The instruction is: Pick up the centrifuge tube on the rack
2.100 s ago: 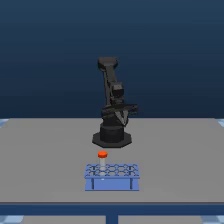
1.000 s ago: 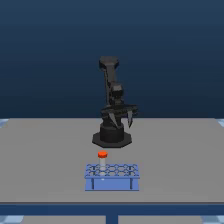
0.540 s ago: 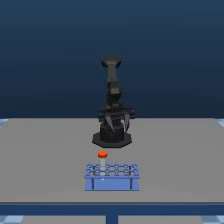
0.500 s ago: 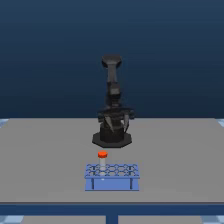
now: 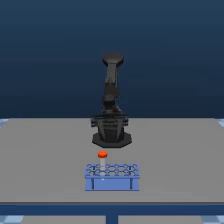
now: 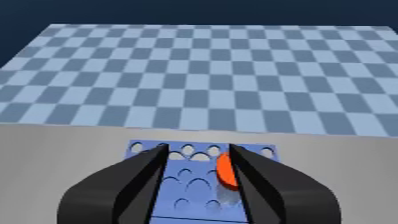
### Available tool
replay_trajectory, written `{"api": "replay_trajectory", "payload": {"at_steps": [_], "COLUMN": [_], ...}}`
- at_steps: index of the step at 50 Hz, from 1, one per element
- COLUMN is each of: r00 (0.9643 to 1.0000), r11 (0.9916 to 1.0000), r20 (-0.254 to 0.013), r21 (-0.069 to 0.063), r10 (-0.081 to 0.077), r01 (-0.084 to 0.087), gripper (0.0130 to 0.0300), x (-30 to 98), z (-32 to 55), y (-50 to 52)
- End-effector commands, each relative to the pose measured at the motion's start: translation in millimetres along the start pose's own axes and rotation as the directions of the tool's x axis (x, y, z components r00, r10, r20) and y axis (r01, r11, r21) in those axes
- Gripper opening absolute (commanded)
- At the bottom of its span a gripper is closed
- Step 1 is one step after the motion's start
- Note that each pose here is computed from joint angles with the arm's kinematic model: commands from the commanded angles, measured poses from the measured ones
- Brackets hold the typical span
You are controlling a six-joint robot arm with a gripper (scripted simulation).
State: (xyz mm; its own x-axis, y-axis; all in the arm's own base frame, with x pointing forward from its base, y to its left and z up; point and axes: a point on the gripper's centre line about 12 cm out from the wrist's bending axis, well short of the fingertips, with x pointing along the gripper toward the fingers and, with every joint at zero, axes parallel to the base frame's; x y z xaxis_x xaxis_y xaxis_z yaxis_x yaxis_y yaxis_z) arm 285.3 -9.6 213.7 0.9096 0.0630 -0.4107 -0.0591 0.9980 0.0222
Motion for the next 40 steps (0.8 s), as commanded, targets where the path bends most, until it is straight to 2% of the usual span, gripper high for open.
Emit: {"api": "replay_trajectory", "payload": {"at_steps": [1,18,40], "r00": [0.9993,0.9959,0.9929], "r11": [0.99948,0.99870,0.99795], "r20": [-0.026,-0.075,-0.101], "r21": [0.018,0.009,0.004], "r10": [-0.026,-0.049,-0.063], "r01": [0.027,0.050,0.064], "gripper": [0.0300,0.0300,0.0300], "x": [6.1,20.2,28.0], "z": [0.4,1.9,2.1], "y": [-9.8,-21.8,-28.5]}}
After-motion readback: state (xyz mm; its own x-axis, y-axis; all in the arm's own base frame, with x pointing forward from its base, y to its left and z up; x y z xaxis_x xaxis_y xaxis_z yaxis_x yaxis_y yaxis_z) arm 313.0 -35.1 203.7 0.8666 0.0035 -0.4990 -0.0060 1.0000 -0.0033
